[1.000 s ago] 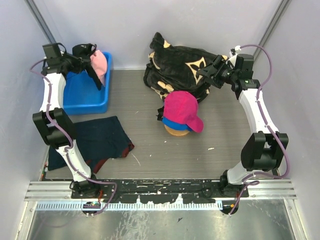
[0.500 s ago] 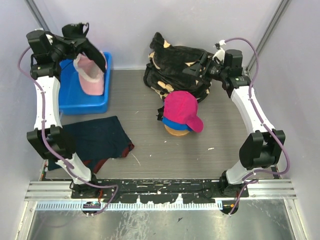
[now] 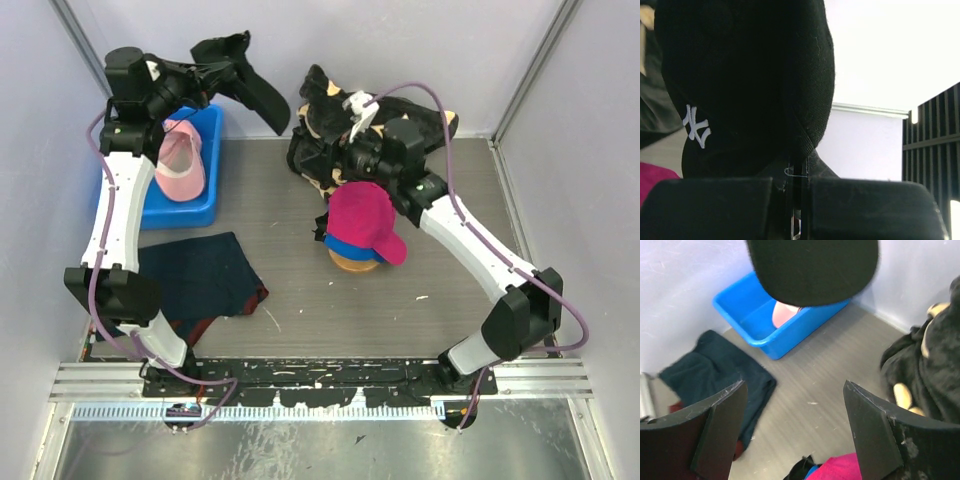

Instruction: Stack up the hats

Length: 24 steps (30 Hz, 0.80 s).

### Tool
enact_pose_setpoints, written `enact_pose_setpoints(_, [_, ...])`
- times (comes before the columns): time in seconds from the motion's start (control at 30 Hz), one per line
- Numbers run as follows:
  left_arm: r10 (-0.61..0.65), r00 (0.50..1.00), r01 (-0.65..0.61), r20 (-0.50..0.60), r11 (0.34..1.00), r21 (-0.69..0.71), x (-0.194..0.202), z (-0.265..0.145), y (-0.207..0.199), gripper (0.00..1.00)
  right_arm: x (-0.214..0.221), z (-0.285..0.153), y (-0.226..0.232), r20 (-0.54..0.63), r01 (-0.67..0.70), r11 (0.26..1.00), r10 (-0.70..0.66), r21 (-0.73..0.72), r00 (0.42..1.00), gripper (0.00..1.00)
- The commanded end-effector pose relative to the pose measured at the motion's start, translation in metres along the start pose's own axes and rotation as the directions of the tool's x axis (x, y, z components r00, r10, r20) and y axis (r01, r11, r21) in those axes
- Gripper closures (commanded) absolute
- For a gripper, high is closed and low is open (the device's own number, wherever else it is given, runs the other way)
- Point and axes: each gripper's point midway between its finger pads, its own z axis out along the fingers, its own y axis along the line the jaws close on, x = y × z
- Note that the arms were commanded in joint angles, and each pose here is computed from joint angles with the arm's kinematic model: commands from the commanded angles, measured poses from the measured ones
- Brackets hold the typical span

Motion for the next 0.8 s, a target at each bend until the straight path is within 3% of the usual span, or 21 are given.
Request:
enact_pose_setpoints(0.0, [-0.105,0.993,0.107,-0.051,0.993,0.041,0.033,-0.019,-0.033,0.98,-0.054,-0.009,0.019,0.252,0.356,0.926,-0.376,0.124,0.892,0.15])
enact_pose_setpoints(0.1, [-0.126,0.989,0.129,-0.078,0.991,0.023,0.051,-0.026,-0.039,0.98,-0.05,-0.015,0.029,0.322,0.43,0.885,-0.466,0.178,0.824,0.08])
enact_pose_setpoints(0.43, [-0.118,0.989,0.118,-0.094,0.993,-0.005,0.07,-0.057,-0.051,0.98,-0.061,-0.04,0.04,0.346,0.554,0.726,-0.684,0.407,0.643,0.07])
enact_pose_setpoints(0.77, [-0.124,0.985,0.12,-0.12,0.992,-0.04,0.089,-0.068,-0.046,0.98,-0.067,-0.03,0.054,0.343,0.617,0.654,-0.756,0.438,0.557,0.07])
